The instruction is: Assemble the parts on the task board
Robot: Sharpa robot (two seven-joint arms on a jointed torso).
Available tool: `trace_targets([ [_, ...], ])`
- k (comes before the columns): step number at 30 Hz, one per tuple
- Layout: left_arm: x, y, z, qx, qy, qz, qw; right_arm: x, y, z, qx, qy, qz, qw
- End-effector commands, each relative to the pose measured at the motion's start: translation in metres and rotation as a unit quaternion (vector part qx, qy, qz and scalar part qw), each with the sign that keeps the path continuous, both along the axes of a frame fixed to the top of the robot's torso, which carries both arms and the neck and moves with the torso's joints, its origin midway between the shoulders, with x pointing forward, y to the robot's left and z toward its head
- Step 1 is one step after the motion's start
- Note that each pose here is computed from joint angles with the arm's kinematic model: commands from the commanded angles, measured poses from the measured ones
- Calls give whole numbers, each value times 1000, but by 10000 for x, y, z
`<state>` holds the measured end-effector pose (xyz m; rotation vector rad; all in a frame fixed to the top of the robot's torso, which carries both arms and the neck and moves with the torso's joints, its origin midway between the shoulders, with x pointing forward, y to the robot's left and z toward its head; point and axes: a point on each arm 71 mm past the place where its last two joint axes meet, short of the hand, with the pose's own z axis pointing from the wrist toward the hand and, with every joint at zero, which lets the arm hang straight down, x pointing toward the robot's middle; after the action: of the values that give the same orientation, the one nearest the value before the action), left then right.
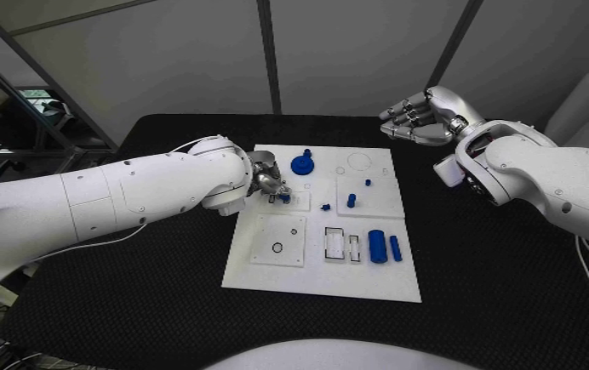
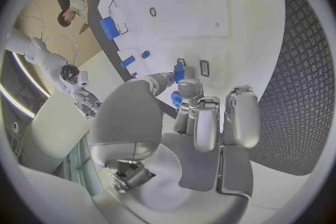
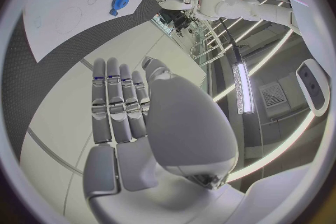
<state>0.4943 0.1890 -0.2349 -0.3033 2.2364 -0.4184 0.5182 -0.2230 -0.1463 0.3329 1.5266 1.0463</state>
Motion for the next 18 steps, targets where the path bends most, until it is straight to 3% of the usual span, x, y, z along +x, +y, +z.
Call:
trace_targets([
  [1,-7,-17,-10,19,7,-19,1000,2,11,11,1,0,4,1000],
  [18,-5,-49,-31,31,10,-30,999,2,23,8,1,1,6,1000],
])
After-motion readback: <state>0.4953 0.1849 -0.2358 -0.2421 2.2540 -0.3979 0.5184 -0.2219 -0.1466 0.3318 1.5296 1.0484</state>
